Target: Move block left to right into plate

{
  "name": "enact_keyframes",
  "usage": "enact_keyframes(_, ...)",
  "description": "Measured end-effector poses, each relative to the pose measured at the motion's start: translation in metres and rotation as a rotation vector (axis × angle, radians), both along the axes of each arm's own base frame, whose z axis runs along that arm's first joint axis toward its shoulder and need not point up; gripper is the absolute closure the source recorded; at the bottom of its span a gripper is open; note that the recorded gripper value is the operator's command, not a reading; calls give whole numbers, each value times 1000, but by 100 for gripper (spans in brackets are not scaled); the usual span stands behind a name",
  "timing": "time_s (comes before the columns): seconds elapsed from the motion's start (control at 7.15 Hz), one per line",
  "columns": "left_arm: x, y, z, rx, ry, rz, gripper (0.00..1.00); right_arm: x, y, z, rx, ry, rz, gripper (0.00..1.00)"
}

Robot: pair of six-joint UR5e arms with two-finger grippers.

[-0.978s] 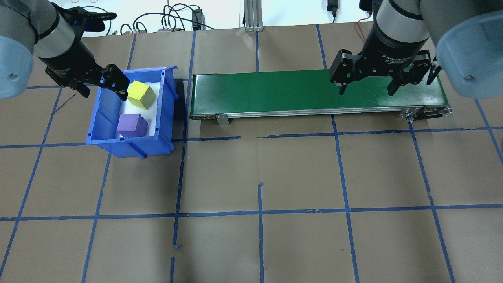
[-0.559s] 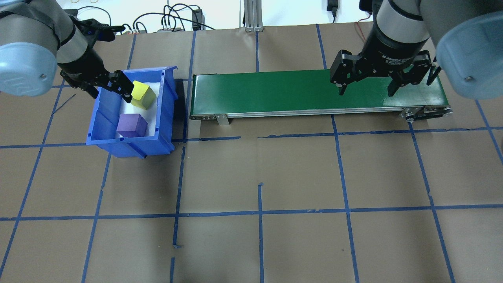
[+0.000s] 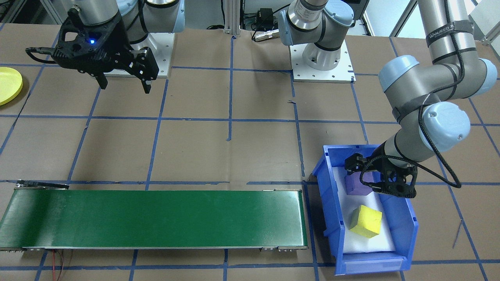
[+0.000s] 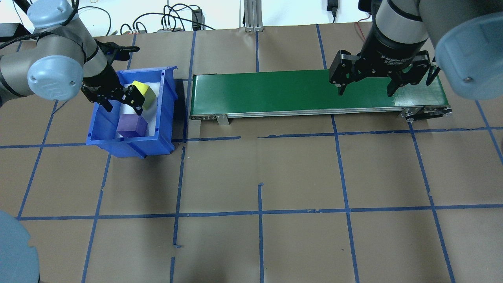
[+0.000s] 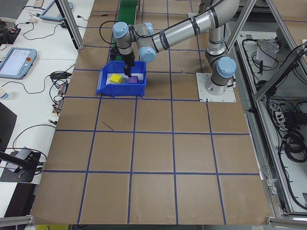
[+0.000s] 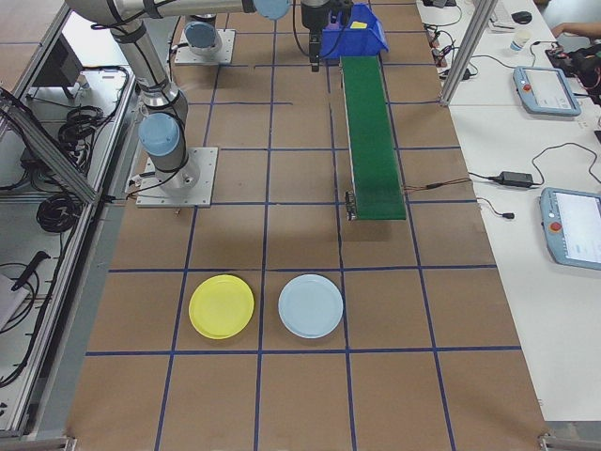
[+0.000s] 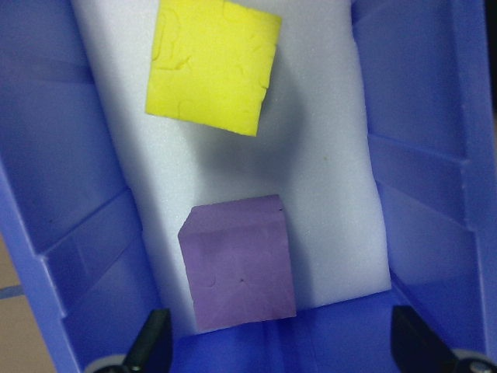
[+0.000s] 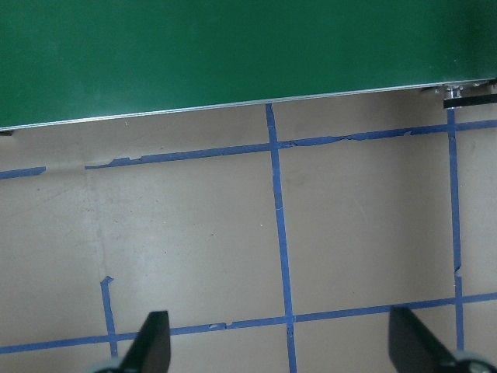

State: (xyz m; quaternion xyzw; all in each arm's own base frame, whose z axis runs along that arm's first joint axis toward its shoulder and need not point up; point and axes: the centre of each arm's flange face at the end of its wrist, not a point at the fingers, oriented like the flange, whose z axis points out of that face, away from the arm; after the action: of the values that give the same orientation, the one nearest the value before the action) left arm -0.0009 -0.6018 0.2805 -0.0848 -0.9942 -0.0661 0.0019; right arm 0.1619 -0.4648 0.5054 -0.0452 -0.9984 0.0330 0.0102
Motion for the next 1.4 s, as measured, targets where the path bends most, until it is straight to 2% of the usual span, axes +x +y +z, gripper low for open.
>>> enact_keyframes(0.28, 3, -2, -22, 42, -18, -3, 1, 0, 0, 1, -1, 0, 0, 0)
enact_keyframes(0.42, 3, 0, -29, 54, -18, -1, 17, 0, 0, 1, -1, 0, -1, 0)
enact_keyframes(0.56, 2, 3, -38, 56, -18, 0, 57, 0, 0, 1, -1, 0, -1, 0)
enact_keyframes(0.7, 2, 5, -45, 45, -18, 0, 72, 0, 0, 1, -2, -1, -1, 0)
enact_keyframes(0.98, 2, 5, -47, 14, -26, -5, 75, 0, 0, 2, -3, -2, 0, 0)
enact_keyframes(1.12, 3, 2, -34, -27, -36, -6, 74, 1, 0, 1, -2, -3, 0, 0)
enact_keyframes(1.26, 1, 0, 5, -112, -49, -7, 73, 1, 0, 1, -2, -3, 0, 0)
enact_keyframes(1.4, -6, 6, 61, -222, -43, -10, 73, 1, 0, 1, -2, -3, 0, 0)
